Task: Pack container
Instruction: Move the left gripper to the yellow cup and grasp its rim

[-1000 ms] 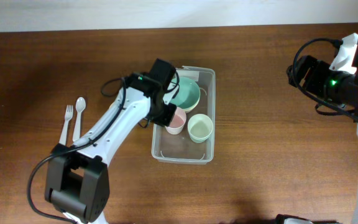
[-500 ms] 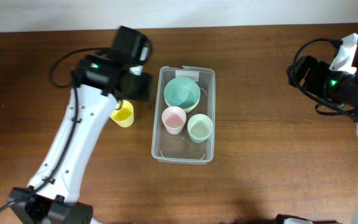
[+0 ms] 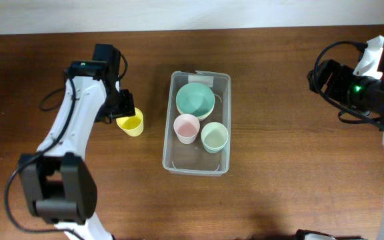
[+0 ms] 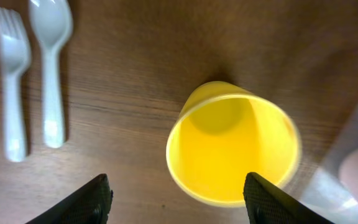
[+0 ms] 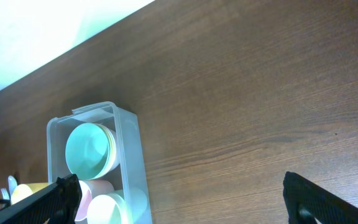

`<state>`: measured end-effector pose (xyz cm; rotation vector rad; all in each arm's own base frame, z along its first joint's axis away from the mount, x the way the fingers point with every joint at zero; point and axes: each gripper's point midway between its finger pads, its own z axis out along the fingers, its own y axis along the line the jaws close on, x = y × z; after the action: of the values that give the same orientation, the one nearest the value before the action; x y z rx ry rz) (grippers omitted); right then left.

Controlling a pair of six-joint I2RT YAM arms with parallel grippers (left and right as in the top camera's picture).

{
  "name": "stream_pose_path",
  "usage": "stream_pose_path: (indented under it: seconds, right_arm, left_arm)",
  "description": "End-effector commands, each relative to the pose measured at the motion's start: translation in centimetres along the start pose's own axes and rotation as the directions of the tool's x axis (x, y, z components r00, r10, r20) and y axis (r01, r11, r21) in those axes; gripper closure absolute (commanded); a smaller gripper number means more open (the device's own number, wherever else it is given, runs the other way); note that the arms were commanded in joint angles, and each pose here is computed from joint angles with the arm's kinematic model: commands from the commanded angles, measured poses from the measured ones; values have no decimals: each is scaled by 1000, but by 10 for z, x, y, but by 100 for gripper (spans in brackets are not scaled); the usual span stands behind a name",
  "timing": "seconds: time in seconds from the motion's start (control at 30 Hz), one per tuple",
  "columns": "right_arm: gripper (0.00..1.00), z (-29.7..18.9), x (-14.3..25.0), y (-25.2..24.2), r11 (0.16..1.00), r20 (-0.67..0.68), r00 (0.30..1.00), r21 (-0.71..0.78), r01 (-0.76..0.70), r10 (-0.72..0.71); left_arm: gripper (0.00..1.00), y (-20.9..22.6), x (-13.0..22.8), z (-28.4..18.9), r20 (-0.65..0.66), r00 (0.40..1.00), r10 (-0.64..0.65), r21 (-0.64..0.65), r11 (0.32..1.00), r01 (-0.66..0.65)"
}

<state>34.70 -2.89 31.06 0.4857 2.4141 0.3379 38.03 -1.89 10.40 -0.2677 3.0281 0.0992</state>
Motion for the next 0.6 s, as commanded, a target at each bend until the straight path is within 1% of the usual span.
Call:
stream_pose_path:
  seconds: [0.0,0.1,0.13,0.17,0.23,0.27,0.47,0.53,0.57]
  right_arm:
    - [1,-4,-4,-2,1000,18,1000,9,9,-9]
    - [1,-4,-4,-2,1000,18,1000,9,9,-9]
    - [1,-4,-4,-2,1000,18,1000,9,9,-9]
    - [1,-4,-4,-2,1000,18,1000,9,9,-9]
    - [1,-4,-4,-2,1000,18,1000,9,9,-9]
    - [1,-4,-4,-2,1000,18,1000,9,9,-9]
    - [1,-4,-4,-2,1000,18,1000,9,9,-9]
    - [1,-4,-4,-2,1000,18,1000,9,9,-9]
    - [1,-4,-4,-2,1000,18,1000,9,9,-9]
  left_arm:
    - [31,-4,5,28,-77,997,-16,5,1000,17]
    - [43,-5,6,45,-110,994,-14,-3,1000,14]
    - [49,-7,6,49,-116,993,-14,4,1000,15]
    - [55,-9,5,53,-120,993,-14,10,1000,15]
    - [73,-12,3,56,-116,993,-15,23,1000,18]
    - [75,-13,2,56,-111,994,-15,32,999,19]
    - [75,-16,-5,56,-85,996,-16,46,999,20]
    - [93,-18,-4,56,-89,996,-15,57,998,20]
    - [99,-21,-3,55,-95,995,-15,72,997,22]
